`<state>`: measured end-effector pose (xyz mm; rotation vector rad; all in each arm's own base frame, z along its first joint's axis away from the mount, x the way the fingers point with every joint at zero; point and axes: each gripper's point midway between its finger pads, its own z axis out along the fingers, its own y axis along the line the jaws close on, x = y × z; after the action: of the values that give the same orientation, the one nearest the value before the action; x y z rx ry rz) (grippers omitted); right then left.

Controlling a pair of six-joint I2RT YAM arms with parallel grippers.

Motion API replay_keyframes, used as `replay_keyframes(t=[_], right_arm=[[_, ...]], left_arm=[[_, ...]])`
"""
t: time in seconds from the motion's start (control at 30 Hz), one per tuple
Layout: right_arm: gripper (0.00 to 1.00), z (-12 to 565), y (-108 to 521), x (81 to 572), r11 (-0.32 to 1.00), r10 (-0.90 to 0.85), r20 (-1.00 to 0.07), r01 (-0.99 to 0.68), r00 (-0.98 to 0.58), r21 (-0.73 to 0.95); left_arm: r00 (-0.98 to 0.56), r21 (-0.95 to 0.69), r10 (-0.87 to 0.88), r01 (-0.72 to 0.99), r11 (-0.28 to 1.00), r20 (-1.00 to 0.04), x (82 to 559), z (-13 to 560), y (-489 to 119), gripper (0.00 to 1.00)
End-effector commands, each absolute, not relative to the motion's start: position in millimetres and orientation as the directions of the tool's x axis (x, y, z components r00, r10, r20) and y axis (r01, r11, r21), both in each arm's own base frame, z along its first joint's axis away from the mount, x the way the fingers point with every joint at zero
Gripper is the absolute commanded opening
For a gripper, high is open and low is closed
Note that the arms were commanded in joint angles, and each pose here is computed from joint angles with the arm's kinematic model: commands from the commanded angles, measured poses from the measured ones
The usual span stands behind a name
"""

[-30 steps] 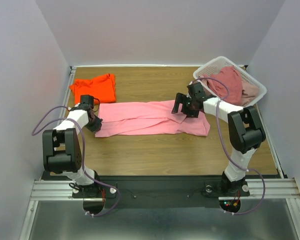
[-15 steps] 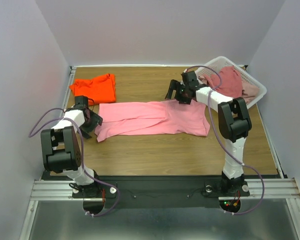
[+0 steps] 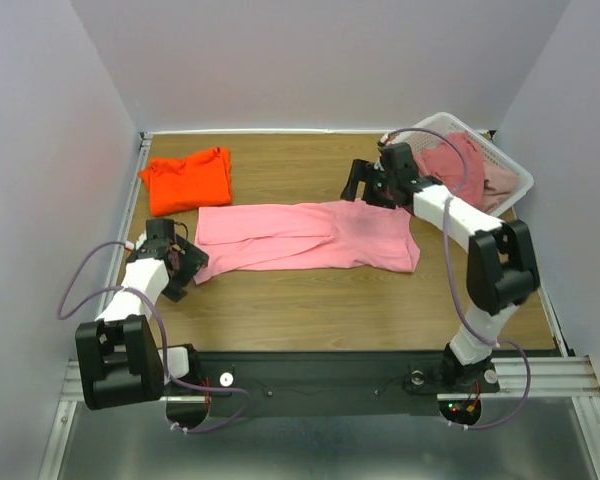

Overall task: Fold and stack the t-shirts
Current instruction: Fold the tshirt

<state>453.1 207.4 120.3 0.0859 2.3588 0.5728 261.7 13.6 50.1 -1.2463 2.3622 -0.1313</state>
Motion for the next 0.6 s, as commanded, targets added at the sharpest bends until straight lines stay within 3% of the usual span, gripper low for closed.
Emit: replay_keyframes(t=[0.0,0.07,0.1,0.27,0.47,0.5,0.57], right_arm=[[1.00,144,206,419,0.877,0.221,-0.656,-0.147,-0.722,0.457],[1.00,131,201,388,0.870,0.219,-0.627,-0.141,-0.748,0.472],[1.00,115,197,372,0.872,0.216,-0.601,-0.124,-0.769,0.473],[1.00,122,185,343,0.865,0.246,-0.613,-0.114,-0.751,0.488],[1.00,127,179,330,0.860,0.272,-0.616,-0.100,-0.739,0.500],[1.00,126,178,328,0.860,0.274,-0.617,-0.098,-0.738,0.500],[1.00,124,177,326,0.860,0.278,-0.610,-0.091,-0.742,0.503]], left_arm=[[-0.485,-0.337,-0.829,-0.758,0.558,-0.280,239,30,-5,0.96],[-0.473,-0.345,-0.833,-0.760,0.550,-0.286,240,29,-5,0.93],[-0.463,-0.350,-0.838,-0.763,0.543,-0.289,241,29,-4,0.87],[-0.449,-0.355,-0.841,-0.766,0.537,-0.303,250,28,-1,0.73],[-0.476,-0.364,-0.840,-0.757,0.542,-0.260,252,19,-9,0.28],[-0.477,-0.364,-0.839,-0.757,0.543,-0.261,250,19,-9,0.12],[-0.474,-0.365,-0.839,-0.756,0.544,-0.268,249,21,-9,0.00]])
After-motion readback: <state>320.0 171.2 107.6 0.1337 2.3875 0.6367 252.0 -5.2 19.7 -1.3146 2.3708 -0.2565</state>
